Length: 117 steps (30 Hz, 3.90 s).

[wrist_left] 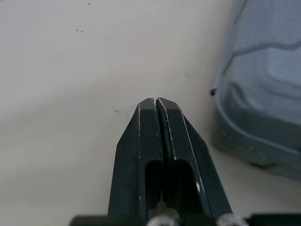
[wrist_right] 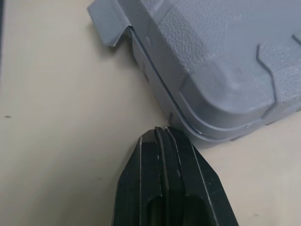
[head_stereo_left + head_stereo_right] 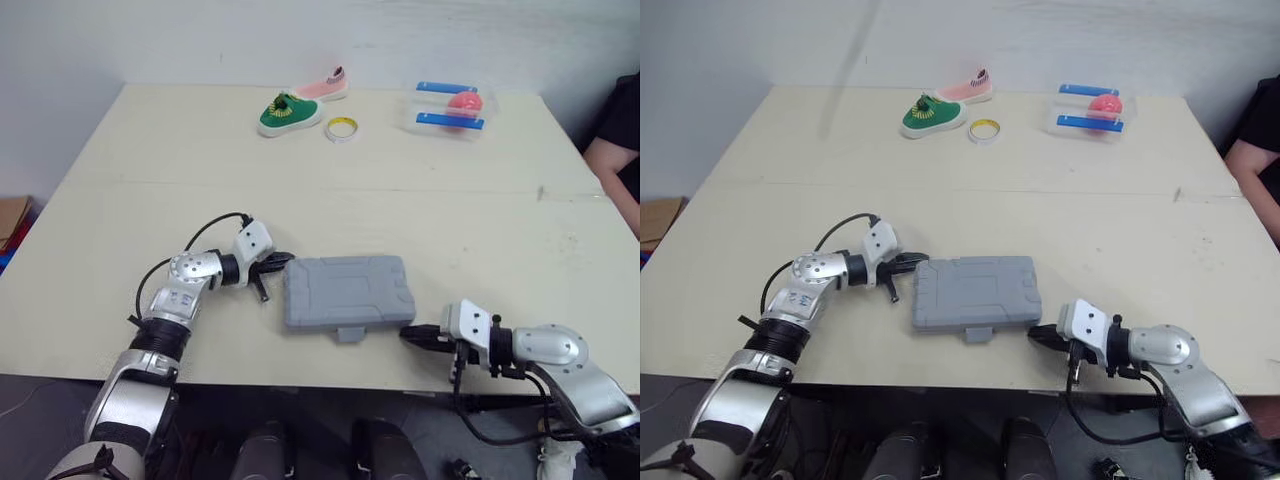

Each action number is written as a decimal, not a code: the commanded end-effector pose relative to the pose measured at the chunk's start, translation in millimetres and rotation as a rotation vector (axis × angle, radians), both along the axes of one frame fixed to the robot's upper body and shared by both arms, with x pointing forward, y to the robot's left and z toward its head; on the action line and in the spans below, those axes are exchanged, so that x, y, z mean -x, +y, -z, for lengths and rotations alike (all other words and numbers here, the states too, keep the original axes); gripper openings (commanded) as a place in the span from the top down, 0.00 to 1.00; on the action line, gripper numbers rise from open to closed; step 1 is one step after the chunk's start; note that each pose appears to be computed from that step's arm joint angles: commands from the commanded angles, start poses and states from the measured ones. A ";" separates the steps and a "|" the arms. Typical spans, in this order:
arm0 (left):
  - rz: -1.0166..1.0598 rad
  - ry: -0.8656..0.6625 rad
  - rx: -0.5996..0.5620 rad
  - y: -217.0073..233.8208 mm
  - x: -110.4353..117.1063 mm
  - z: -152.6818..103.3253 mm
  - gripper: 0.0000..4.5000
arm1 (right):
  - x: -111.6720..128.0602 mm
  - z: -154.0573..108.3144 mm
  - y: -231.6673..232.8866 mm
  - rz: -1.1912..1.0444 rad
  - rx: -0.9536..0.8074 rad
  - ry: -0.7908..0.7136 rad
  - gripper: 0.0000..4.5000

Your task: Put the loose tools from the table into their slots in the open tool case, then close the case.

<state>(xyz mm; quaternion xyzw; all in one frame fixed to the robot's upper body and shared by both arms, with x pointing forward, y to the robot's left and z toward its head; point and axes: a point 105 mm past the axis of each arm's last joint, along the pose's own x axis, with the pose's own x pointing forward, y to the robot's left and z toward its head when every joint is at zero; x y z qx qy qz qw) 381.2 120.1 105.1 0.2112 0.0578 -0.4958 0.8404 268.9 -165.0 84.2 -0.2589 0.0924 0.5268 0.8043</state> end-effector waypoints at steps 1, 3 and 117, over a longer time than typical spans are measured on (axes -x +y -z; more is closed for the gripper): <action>0.069 0.007 -0.009 -2.8 7.6 0.2 1.00 | -11.0 2.7 -2.7 0.029 0.027 -0.012 1.00; 0.084 0.018 -0.005 -1.6 12.3 1.4 1.00 | -15.9 0.6 -1.7 0.027 0.026 -0.024 1.00; -0.469 -0.157 0.002 159.4 98.4 -53.6 0.00 | -19.0 -100.2 -104.9 0.187 -0.048 -0.285 0.12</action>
